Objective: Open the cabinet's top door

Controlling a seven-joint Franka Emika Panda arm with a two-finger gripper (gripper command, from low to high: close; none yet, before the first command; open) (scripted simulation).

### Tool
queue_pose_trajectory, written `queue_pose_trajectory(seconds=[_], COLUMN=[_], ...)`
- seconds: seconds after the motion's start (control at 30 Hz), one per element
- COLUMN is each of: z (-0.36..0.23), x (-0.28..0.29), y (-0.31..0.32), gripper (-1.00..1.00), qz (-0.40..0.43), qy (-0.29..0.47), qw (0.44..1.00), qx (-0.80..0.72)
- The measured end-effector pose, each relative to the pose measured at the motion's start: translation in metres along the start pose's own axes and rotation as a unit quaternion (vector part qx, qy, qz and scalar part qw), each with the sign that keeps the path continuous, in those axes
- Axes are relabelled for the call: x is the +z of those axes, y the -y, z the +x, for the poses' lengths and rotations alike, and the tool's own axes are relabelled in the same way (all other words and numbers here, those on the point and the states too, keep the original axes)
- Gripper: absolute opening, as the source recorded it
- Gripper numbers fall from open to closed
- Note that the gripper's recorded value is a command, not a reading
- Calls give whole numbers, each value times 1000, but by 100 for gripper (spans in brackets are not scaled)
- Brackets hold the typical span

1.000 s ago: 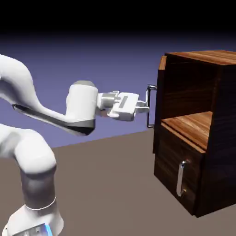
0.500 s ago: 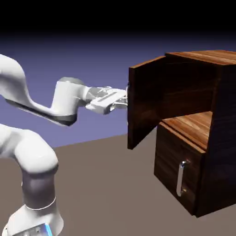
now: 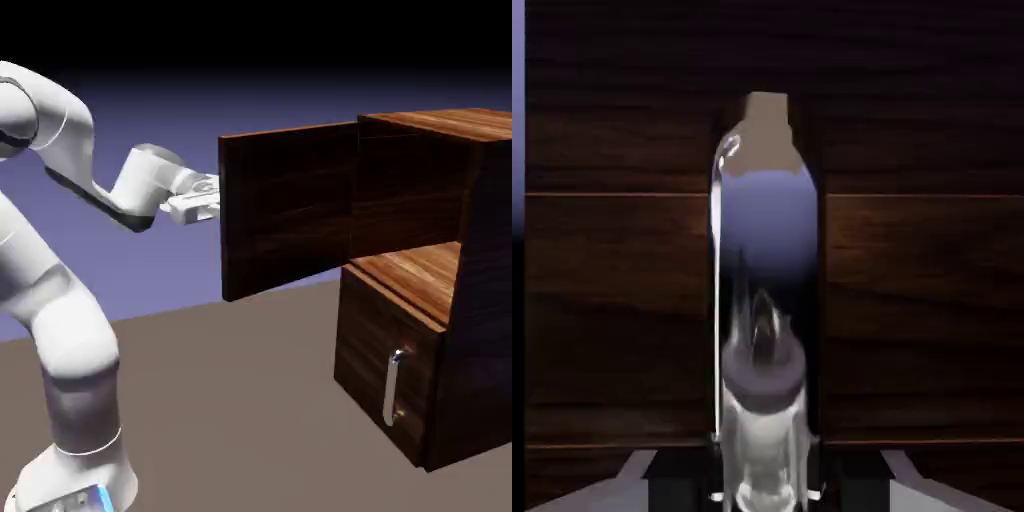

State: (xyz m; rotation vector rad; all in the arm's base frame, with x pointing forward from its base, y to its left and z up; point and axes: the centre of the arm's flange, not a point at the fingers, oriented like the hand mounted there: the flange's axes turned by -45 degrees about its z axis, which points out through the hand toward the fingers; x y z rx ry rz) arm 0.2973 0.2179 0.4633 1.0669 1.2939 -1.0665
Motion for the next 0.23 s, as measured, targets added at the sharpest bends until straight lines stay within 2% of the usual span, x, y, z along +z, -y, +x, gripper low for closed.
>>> queue_pose_trajectory(seconds=[0.2,0.23], z=[0,0], x=[-29,-30], y=[-19,-20], gripper=[-100,100], qz=[61,63], qy=[0,0], qw=[998,998], qx=[0,0])
